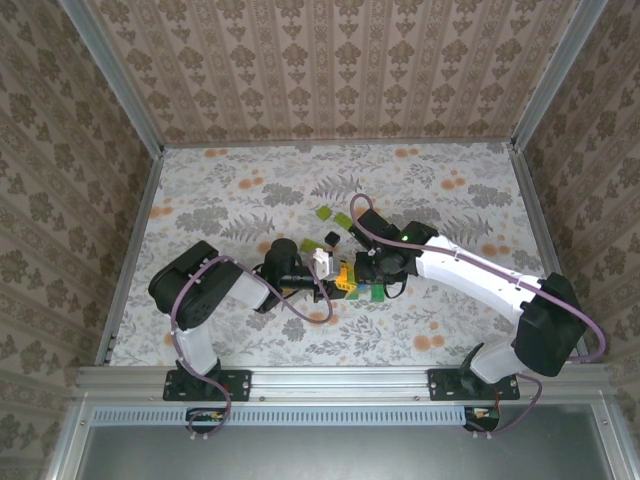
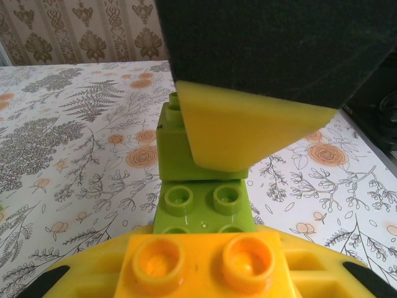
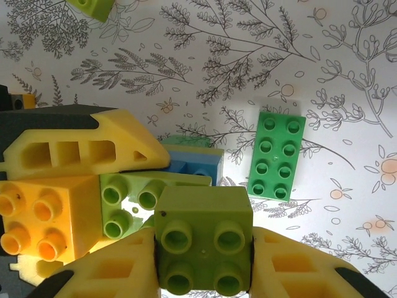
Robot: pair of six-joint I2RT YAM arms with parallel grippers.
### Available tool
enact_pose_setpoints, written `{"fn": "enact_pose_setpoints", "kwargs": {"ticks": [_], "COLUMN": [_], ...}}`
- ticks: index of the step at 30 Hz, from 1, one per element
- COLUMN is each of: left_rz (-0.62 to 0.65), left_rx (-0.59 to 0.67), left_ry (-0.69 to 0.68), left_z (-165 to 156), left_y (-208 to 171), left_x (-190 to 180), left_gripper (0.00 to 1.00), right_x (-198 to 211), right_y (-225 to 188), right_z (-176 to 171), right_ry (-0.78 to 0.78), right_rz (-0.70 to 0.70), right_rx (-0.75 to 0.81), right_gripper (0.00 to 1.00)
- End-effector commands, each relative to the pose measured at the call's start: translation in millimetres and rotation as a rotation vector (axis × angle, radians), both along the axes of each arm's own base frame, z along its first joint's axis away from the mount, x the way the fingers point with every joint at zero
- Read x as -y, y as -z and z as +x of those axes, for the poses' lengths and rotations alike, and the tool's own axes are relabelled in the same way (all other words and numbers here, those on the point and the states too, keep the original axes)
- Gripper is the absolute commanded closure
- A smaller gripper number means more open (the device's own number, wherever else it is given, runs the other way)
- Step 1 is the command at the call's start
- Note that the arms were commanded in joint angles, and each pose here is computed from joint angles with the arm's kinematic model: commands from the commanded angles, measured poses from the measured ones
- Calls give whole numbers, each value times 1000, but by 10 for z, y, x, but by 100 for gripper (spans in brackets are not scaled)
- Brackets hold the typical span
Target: Assemble a carrot with lego
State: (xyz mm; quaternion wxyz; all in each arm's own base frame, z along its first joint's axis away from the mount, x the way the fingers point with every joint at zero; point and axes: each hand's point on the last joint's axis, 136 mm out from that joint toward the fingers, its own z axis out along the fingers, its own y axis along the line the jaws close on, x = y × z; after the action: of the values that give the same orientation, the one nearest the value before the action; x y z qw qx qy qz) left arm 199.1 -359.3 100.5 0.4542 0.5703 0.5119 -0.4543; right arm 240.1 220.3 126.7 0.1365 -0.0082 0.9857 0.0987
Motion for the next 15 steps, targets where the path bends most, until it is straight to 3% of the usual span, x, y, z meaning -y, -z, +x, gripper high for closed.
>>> {"fn": "enact_pose_setpoints", "kwargs": {"ticks": [1,15], "left_rz": [35,40], "left_rx": [9,10], "left_ry": [-19,-20], "left_z": [-1,-8], "left_y": [80,89], "left_x": [-29,-23], "left_gripper": [81,81], "right_x": [102,91], "right_y": [199,381], "right_z": [-128,-226], "right_ry": [-6,-59], "right_rz": [-111,-180], "right_rx": [-69,-156], "right_gripper": [77,76]}}
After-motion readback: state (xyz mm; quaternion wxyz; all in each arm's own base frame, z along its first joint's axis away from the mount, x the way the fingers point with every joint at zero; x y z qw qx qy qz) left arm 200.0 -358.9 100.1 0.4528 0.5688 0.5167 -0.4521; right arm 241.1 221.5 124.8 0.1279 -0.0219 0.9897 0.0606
